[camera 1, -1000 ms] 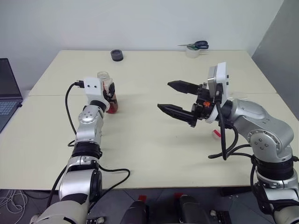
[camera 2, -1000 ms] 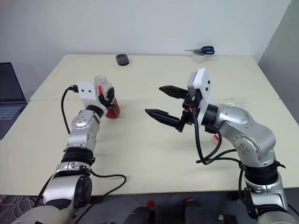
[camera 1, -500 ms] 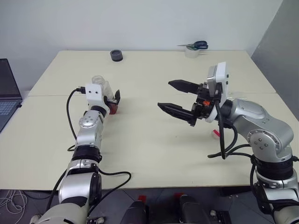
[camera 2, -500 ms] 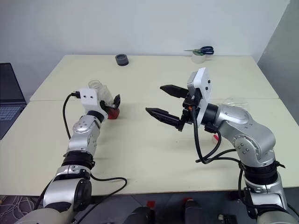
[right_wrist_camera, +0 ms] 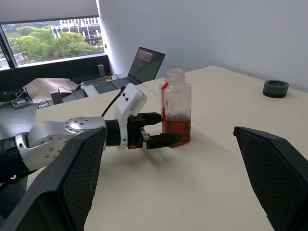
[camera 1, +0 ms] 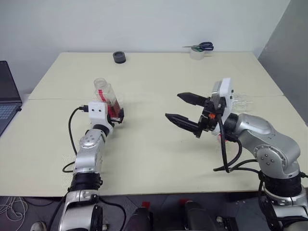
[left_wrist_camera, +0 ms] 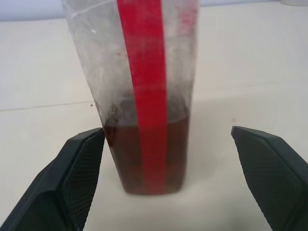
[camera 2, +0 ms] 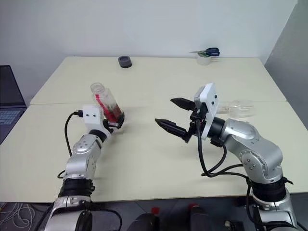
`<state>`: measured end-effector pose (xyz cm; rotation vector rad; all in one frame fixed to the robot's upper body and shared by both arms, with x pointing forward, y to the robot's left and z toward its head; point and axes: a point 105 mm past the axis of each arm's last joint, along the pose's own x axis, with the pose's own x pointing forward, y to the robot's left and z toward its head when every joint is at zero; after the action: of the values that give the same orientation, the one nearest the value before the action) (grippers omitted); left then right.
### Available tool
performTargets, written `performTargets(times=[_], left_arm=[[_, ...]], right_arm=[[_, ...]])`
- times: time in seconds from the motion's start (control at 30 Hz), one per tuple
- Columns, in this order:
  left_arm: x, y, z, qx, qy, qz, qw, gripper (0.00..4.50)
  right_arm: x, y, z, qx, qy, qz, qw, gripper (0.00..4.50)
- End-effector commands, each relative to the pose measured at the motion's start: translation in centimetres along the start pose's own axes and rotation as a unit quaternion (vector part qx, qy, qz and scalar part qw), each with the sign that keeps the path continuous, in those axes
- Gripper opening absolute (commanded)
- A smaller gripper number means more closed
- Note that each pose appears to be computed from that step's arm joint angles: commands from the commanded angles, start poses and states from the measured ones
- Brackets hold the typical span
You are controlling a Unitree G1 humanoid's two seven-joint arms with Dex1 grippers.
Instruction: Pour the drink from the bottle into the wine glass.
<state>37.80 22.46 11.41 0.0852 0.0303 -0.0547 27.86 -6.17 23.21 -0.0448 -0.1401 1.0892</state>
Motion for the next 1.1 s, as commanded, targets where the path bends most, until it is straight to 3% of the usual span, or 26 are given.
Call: performTargets(times=[0.03, 0.17, 0.27, 0.37, 0.5, 0.63, 0.77, 0.83, 0.9, 1.1], left_arm=[[-2.3, -0.1, 1.6, 0.037, -0.004, -0.013, 0.999, 4.48], [-5.6, -0.3, 1.7, 0.065, 0.021, -0.048, 0.997, 4.48], [-7.5, -3.7, 4.2, 0.054, 0.007, -0.170, 0.984, 4.48], [-9.0, -7.2, 6.6, 0.048, -0.011, -0.296, 0.954, 4.48], [-10.6, -9.8, 8.2, 0.065, -0.016, -0.409, 0.910, 4.48], [-10.3, -9.9, 8.2, 0.086, -0.010, -0.438, 0.895, 4.48], [-9.7, -10.0, 8.5, 0.097, -0.019, -0.447, 0.889, 4.48], [-9.1, -10.0, 8.6, 0.101, -0.024, -0.441, 0.892, 4.48], [-8.9, -9.9, 8.3, 0.109, -0.025, -0.441, 0.891, 4.48], [-9.2, -10.4, 8.4, 0.112, -0.033, -0.458, 0.881, 4.48]], right_arm=[[-1.5, -0.3, 0.0, 0.001, -0.004, -0.035, 0.999, 4.50], [-2.9, -0.5, -1.4, 0.024, 0.013, -0.074, 0.997, 4.50], [-3.9, -3.3, -2.7, 0.064, 0.006, -0.196, 0.978, 4.50], [-5.9, -7.5, -3.8, 0.166, -0.041, -0.356, 0.919, 4.50], [-7.3, -10.6, -5.5, 0.286, -0.096, -0.454, 0.838, 4.50], [-7.8, -13.0, -6.8, 0.406, -0.166, -0.498, 0.748, 4.50], [-7.8, -14.3, -7.5, 0.474, -0.210, -0.502, 0.692, 4.50], [-7.9, -15.2, -8.3, 0.516, -0.237, -0.507, 0.648, 4.50], [-7.4, -15.8, -8.7, 0.534, -0.246, -0.502, 0.634, 4.50], [-5.7, -17.0, -9.5, 0.541, -0.236, -0.491, 0.640, 4.50]])
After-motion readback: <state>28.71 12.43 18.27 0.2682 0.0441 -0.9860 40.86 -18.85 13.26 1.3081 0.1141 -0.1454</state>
